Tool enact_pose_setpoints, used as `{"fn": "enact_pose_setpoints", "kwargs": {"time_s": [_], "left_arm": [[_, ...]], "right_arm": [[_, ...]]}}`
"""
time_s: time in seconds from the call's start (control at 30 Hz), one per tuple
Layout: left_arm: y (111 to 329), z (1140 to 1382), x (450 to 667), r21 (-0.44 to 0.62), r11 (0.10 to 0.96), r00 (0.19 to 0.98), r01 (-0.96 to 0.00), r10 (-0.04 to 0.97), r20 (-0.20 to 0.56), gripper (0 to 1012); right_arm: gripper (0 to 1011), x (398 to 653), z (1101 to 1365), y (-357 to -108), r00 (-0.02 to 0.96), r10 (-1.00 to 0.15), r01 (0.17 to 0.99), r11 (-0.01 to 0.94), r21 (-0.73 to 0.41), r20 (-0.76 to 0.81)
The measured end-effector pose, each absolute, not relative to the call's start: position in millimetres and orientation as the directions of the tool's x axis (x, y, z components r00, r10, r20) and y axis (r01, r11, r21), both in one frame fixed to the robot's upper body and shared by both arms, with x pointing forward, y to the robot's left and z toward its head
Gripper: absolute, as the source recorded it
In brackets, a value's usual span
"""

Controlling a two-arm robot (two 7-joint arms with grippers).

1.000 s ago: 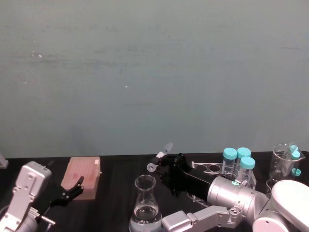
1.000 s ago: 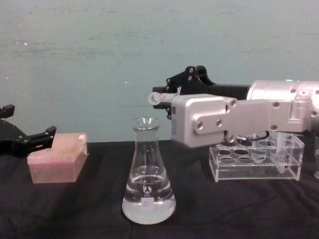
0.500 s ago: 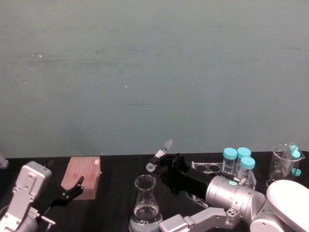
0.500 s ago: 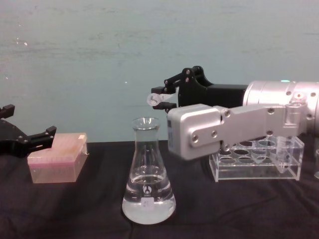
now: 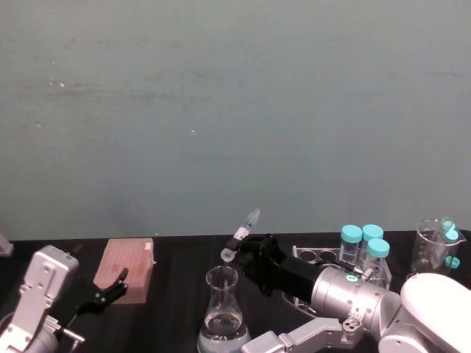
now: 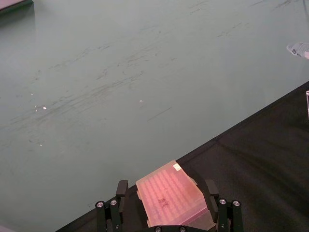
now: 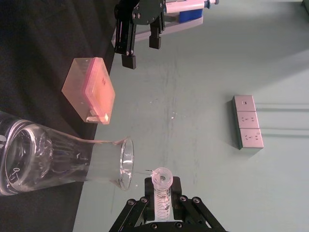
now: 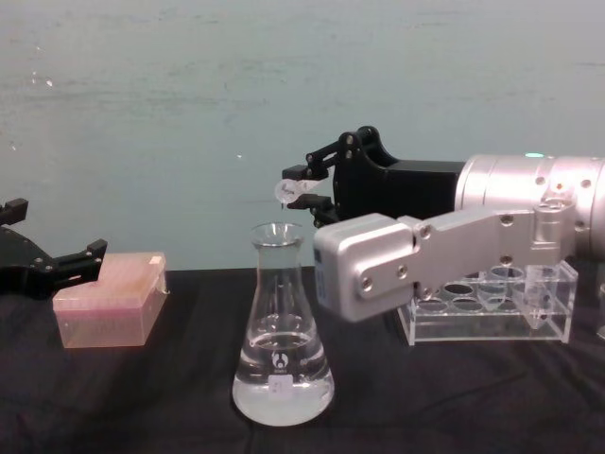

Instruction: Pour the liquid from the test tube into the beaker using one hand.

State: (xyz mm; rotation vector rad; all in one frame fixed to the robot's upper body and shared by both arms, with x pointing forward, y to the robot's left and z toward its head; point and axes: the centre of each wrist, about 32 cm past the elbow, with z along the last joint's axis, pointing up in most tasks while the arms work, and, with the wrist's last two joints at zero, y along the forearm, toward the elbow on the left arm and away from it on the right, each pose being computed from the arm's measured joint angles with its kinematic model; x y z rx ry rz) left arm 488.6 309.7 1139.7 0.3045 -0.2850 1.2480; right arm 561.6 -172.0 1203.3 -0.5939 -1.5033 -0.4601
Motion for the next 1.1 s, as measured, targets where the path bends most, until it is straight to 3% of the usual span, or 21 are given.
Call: {"fn": "enact_pose_setpoints", "kwargs": {"time_s": [1.1], "left_arm": [[309.7, 1139.8, 488.6, 0.070, 0.287, 0.292, -0.955, 0.880, 0.374, 1000]], "right_arm": [[194, 561.1, 1198.5, -174.8, -0.075, 0.130, 0.625, 0.778, -0.055, 0.989]]}}
